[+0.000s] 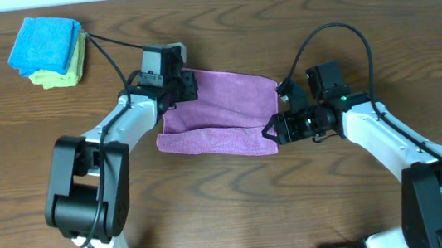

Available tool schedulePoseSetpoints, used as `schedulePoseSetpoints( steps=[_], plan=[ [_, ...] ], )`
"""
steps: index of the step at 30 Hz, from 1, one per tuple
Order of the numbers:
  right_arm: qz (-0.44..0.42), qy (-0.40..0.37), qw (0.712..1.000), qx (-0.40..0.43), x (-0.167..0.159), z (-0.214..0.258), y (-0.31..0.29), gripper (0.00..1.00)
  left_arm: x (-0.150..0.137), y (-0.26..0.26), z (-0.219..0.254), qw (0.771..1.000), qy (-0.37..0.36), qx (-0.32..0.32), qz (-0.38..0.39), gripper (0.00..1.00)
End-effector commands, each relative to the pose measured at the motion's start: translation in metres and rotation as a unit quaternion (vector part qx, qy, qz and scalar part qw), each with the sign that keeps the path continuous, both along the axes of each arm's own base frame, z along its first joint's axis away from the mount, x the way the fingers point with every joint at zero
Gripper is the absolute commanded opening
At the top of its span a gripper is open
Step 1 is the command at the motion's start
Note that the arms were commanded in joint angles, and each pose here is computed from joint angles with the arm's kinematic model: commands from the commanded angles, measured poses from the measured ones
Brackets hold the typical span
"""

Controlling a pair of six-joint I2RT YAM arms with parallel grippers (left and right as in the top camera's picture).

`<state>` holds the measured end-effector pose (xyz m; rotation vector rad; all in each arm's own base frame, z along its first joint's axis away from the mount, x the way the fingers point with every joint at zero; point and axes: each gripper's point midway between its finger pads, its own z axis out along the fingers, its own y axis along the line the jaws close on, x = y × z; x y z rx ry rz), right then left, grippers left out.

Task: Fold the cloth
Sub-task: 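Grasp the cloth's right edge with the right gripper, then pull the cloth's right side outward with the right gripper to unfold it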

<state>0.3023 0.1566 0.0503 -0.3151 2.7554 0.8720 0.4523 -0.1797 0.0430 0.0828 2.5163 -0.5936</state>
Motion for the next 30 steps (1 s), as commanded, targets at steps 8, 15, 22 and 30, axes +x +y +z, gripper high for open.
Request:
schedulePoseSetpoints(
  steps=[8,15,22,30],
  plan=[
    [-0.001,0.001,1.0,-0.028,0.001,-0.014,-0.009,0.52,0.018,0.007,-0.025,0.999,-0.015,0.024,0.024,0.06],
    [0.011,0.03,0.999,0.006,-0.002,-0.031,0.003,0.54,0.02,0.012,-0.026,0.999,-0.018,0.037,0.035,0.06],
    [0.007,0.046,0.999,0.024,0.0,-0.04,0.009,0.55,0.02,0.012,-0.026,0.999,-0.017,0.037,0.035,0.06],
    [0.038,0.047,0.996,0.07,-0.008,-0.029,0.031,0.55,0.02,0.012,-0.027,0.999,-0.016,0.037,0.035,0.06]
  ],
)
